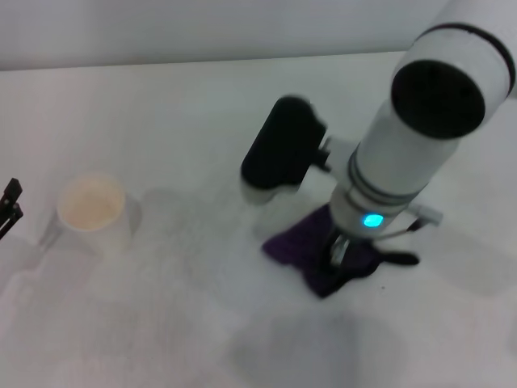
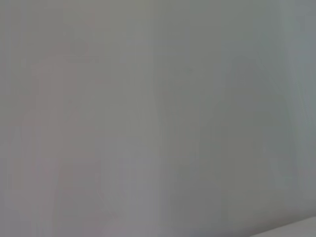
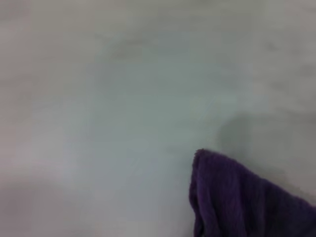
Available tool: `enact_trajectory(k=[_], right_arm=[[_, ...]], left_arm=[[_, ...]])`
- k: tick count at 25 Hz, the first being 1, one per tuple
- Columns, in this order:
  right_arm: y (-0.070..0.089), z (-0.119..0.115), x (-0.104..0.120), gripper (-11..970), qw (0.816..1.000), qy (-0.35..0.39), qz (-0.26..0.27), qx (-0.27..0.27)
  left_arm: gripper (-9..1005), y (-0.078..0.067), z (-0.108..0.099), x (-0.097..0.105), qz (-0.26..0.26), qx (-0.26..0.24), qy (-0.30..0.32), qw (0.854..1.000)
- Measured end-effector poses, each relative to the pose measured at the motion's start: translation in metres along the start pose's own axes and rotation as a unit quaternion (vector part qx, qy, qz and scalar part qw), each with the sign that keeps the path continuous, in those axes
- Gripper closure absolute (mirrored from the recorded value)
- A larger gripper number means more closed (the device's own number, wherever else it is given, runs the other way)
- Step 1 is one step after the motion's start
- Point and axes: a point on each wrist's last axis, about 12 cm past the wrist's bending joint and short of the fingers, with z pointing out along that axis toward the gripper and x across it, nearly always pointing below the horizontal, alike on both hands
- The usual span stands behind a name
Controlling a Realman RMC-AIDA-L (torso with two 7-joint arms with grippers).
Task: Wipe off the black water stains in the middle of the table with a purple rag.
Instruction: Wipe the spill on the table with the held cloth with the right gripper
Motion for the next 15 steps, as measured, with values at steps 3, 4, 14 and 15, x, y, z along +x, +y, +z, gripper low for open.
enact_trajectory(k=[3,4,14,15], right_arm=[[-0.019,-0.003,0.003,847,0.999,0.013,0.023,0.046],[-0.027,-0.005,0.004,847,0.997,0.017,0.033,0.062],[0.008,-0.004,-0.009,841,0.999,0.007,-0.027,-0.037],[0.014,-0.003,-0.01,841,0.998,0.008,-0.036,-0.05]], left_arm=[[112,0.0,0.0,0.0,0.0,-0.002,0.001,1.0],[112,0.001,0.0,0.0,0.0,-0.002,0.001,1.0],[111,0.002,0.003,-0.001,0.001,-0.004,-0.002,1.0],[111,0.002,0.003,-0.001,0.001,-0.005,-0.002,1.0]])
